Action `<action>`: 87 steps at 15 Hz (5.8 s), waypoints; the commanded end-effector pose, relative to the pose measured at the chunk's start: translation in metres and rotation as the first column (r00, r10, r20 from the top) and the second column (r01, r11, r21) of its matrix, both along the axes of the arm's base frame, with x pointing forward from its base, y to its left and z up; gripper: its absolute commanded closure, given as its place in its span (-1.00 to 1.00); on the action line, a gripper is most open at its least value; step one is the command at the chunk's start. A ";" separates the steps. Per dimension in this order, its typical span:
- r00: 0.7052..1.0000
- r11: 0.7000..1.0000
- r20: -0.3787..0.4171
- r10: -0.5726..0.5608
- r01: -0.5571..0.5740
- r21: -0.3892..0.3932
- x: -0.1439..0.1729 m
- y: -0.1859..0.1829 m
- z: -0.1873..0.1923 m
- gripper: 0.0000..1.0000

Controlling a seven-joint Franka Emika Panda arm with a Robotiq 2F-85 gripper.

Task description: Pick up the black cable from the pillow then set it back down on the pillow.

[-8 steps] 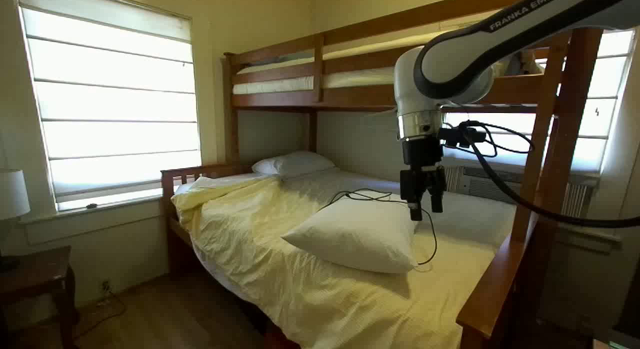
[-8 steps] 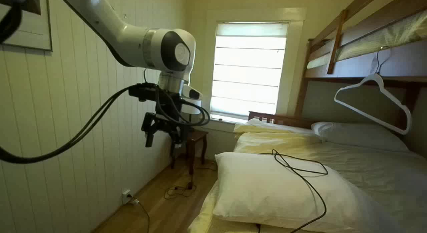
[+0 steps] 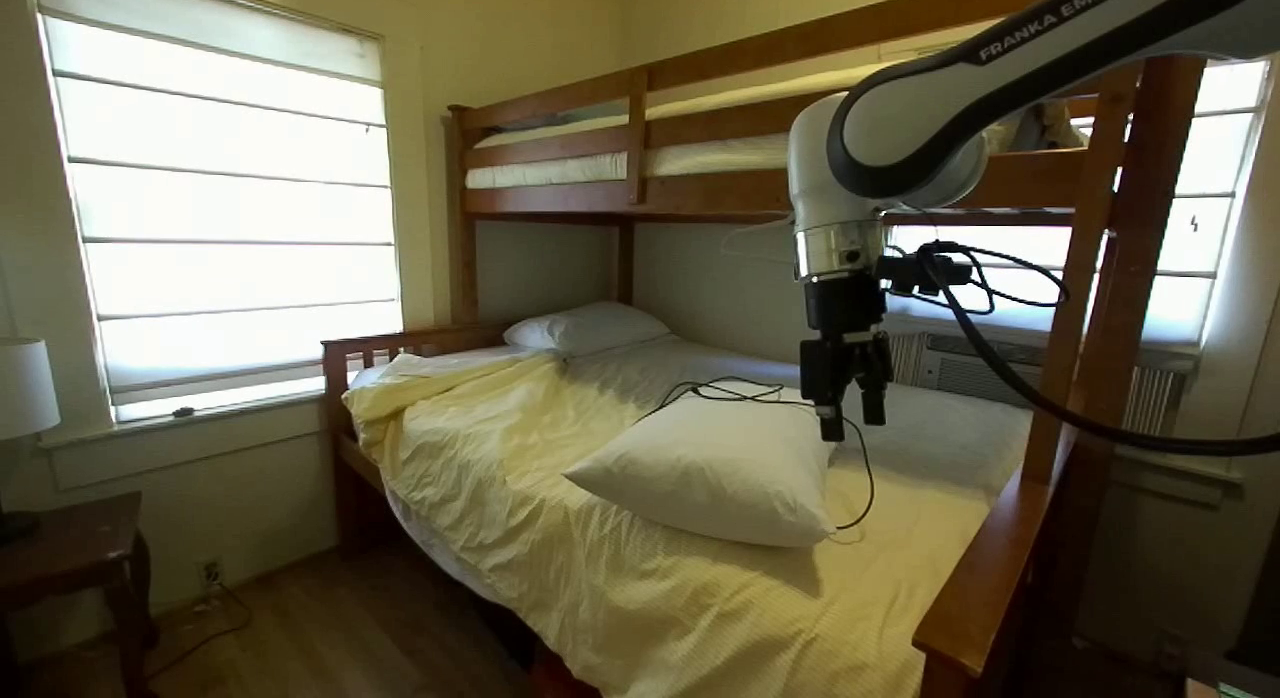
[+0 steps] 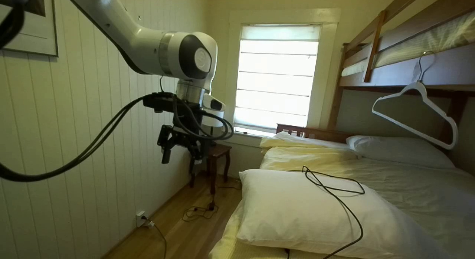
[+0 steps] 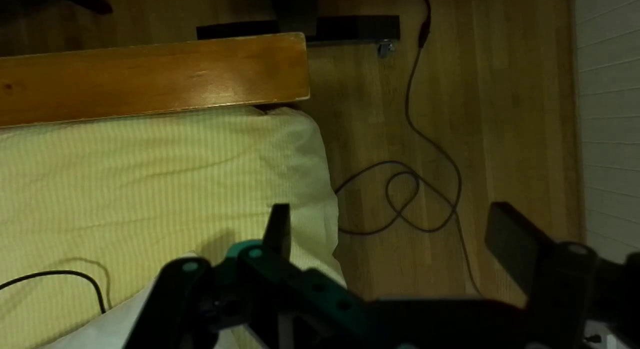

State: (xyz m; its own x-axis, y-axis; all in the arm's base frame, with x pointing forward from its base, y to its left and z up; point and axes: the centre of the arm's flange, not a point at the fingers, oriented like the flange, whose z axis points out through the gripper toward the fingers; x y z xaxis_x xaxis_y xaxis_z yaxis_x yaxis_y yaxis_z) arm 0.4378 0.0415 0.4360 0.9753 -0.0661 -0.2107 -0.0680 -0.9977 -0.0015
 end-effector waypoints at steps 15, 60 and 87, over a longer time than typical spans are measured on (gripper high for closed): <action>0.979 0.994 0.190 -0.072 0.085 -0.061 0.027 -0.012 0.017 -1.00; 0.829 0.775 0.538 0.154 0.237 -0.586 0.283 -0.281 0.060 -1.00; 0.779 0.759 0.302 0.549 -0.314 -0.571 0.331 -0.301 -0.096 -1.00</action>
State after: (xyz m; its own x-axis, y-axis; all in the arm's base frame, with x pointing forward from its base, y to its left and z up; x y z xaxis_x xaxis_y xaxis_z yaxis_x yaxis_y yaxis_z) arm 0.7390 -0.2295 0.3486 0.9240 0.3335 0.1868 0.1818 -0.8133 0.5527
